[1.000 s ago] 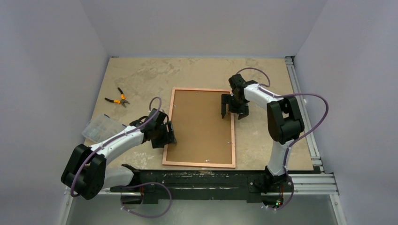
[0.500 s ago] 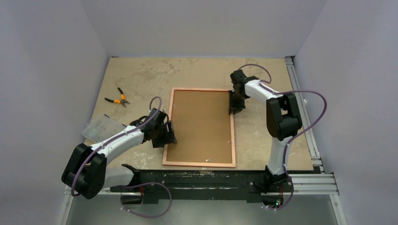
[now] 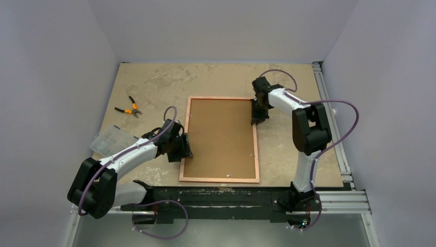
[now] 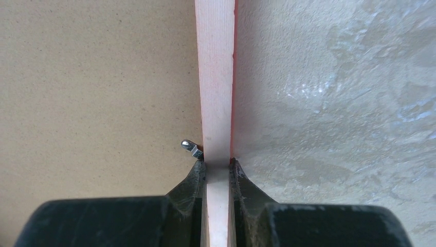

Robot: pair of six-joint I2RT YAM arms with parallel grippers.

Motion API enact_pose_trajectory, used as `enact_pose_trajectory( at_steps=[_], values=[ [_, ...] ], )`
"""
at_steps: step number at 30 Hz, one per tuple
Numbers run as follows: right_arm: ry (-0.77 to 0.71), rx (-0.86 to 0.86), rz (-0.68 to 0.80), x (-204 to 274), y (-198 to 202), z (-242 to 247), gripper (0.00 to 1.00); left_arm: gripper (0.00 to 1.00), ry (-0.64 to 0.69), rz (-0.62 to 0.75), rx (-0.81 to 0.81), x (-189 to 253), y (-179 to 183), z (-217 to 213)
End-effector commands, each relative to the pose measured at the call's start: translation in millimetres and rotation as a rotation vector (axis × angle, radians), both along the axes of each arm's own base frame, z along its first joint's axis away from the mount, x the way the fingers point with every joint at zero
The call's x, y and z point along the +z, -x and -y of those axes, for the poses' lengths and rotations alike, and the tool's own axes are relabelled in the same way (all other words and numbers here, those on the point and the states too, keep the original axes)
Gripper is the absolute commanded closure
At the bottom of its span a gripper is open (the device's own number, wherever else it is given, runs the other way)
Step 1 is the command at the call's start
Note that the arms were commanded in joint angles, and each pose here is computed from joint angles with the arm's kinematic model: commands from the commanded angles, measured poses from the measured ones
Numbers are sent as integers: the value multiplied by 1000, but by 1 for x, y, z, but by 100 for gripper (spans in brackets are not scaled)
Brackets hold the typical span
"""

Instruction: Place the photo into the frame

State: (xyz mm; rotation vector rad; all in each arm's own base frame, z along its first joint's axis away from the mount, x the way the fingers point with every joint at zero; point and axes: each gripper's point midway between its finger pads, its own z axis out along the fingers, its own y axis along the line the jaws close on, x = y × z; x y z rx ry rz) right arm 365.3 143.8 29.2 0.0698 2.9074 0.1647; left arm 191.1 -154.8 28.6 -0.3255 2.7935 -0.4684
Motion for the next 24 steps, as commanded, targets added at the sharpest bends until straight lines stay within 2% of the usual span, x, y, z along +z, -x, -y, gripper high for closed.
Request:
enact_pose_trajectory(
  at_steps=[1,5,8,9,12,14,16,21,24],
  values=[
    [18,-8,66,6,-3,4,100,48,166,32,-46,6,-5,31],
    [6,-16,79,14,4,8,100,54,205,34,-61,10,0,45],
    [1,-23,80,17,11,11,100,55,219,36,-89,13,9,58],
    [0,-26,84,18,13,12,96,55,216,37,-96,13,12,62],
    [-31,-25,76,18,21,10,63,52,222,35,-105,10,19,70],
    [-38,-23,75,19,24,11,46,48,210,22,-94,5,22,67],
    [-49,-24,82,23,26,11,34,40,152,25,-65,2,19,57],
    [-85,-21,104,34,27,8,18,35,125,77,1,21,-14,42],
    [-93,-16,109,36,27,7,15,34,132,116,28,37,-41,37]
  ],
)
